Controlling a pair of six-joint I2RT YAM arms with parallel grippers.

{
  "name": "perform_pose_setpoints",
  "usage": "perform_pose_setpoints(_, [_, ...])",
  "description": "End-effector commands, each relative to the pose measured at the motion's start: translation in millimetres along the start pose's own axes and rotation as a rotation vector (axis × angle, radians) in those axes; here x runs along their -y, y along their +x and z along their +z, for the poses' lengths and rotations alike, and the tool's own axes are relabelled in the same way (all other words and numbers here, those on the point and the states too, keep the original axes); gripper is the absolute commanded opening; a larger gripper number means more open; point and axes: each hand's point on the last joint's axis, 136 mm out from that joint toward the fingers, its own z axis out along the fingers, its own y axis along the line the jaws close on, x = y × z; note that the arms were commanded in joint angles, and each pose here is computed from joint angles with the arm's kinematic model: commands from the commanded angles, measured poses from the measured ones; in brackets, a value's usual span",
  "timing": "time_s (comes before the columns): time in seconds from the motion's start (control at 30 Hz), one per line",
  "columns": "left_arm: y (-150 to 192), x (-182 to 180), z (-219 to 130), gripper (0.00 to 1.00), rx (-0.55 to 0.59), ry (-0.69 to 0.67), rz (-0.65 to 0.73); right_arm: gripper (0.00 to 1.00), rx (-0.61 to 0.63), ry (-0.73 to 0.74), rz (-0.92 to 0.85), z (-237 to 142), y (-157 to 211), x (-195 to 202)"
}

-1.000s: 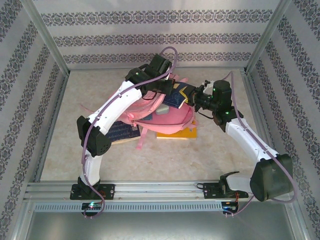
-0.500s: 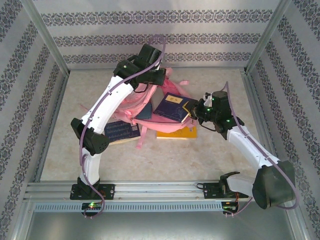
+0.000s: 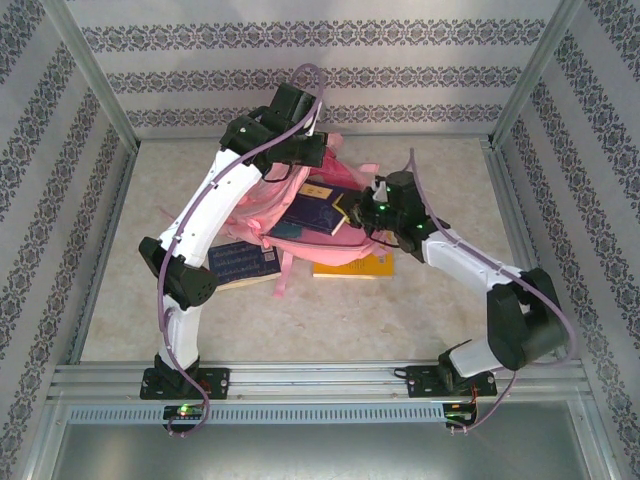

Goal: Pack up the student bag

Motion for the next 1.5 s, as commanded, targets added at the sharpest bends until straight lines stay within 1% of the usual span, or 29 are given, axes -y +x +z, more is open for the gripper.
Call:
perform_pose_setpoints(0.0, [-33.1, 9.4, -37.7, 0.0, 0.128, 0.061, -0.031, 0.0, 0.056, -0.071, -0.023, 13.7, -11.5, -32.6])
perform_pose_setpoints(0.13, [-37.3, 12.4, -39.5, 0.0, 0.142, 0.078, -0.035, 0.0, 0.074, -0.023, 0.007, 44.5, -14.9, -21.1])
perform_pose_setpoints(0.27, [-41.4, 18.0, -41.1, 0.0, 0.153, 0.111, -0.043, 0.0, 0.078, -0.032, -0.001, 86.3, -13.6, -23.6])
perform_pose_setpoints(0.37, [-38.9, 23.4, -34.6, 0.0, 0.136, 0.14, -0.052, 0.0, 0.098, -0.051, -0.045, 121.6, -10.1, -26.4])
perform_pose_setpoints(0.43, [-38.5, 27.6, -30.6, 0.0, 0.129, 0.164, -0.059, 0.01, 0.122, -0.032, -0.085, 145.7, -10.0, -17.3])
perform_pose_setpoints(0.47, [-38.4, 28.4, -28.5, 0.0, 0.127, 0.169, -0.061, 0.05, 0.121, -0.016, -0.101, 155.8, -8.5, -11.8])
perform_pose_setpoints(0.5, [-38.4, 29.5, -26.8, 0.0, 0.126, 0.173, -0.063, 0.14, 0.11, 0.008, -0.114, 167.2, -8.2, -2.7])
perform_pose_setpoints(0.53, [-39.3, 29.4, -25.4, 0.0, 0.127, 0.175, -0.068, 0.19, 0.095, 0.029, -0.123, 176.2, -7.4, 4.7])
perform_pose_setpoints(0.6, [-39.9, 30.4, -21.9, 0.0, 0.128, 0.177, -0.067, 0.24, 0.089, 0.057, -0.138, 185.0, -9.5, 16.0])
perform_pose_setpoints(0.67, [-40.2, 28.5, -17.8, 0.0, 0.124, 0.173, -0.072, 0.31, 0.102, 0.091, -0.139, 183.9, -13.2, 28.7])
perform_pose_setpoints(0.73, [-40.6, 25.8, -14.5, 0.0, 0.121, 0.168, -0.08, 0.4, 0.103, 0.105, -0.149, 178.1, -16.2, 33.1])
perform_pose_setpoints(0.93, [-41.8, 1.1, -11.5, 0.0, 0.116, 0.104, -0.103, 0.52, 0.079, 0.084, -0.244, 152.4, -16.7, 15.9])
perform_pose_setpoints(1.03, [-43.7, -11.7, -12.0, 0.0, 0.119, 0.077, -0.116, 0.58, 0.094, 0.103, -0.291, 135.5, -20.5, 9.2])
perform_pose_setpoints(1.2, [-45.2, -22.6, -7.9, 0.0, 0.117, 0.061, -0.128, 0.68, 0.08, 0.173, -0.328, 113.1, -27.8, 12.3])
perform_pose_setpoints(1.37, [-47.0, -34.2, -3.5, 0.0, 0.117, 0.042, -0.148, 0.71, 0.033, 0.268, -0.403, 84.7, -23.8, 13.7])
perform_pose_setpoints(1.47, [-49.4, -44.7, -0.8, 0.0, 0.121, 0.019, -0.162, 0.7, 0.052, 0.338, -0.421, 59.9, -24.5, 19.4])
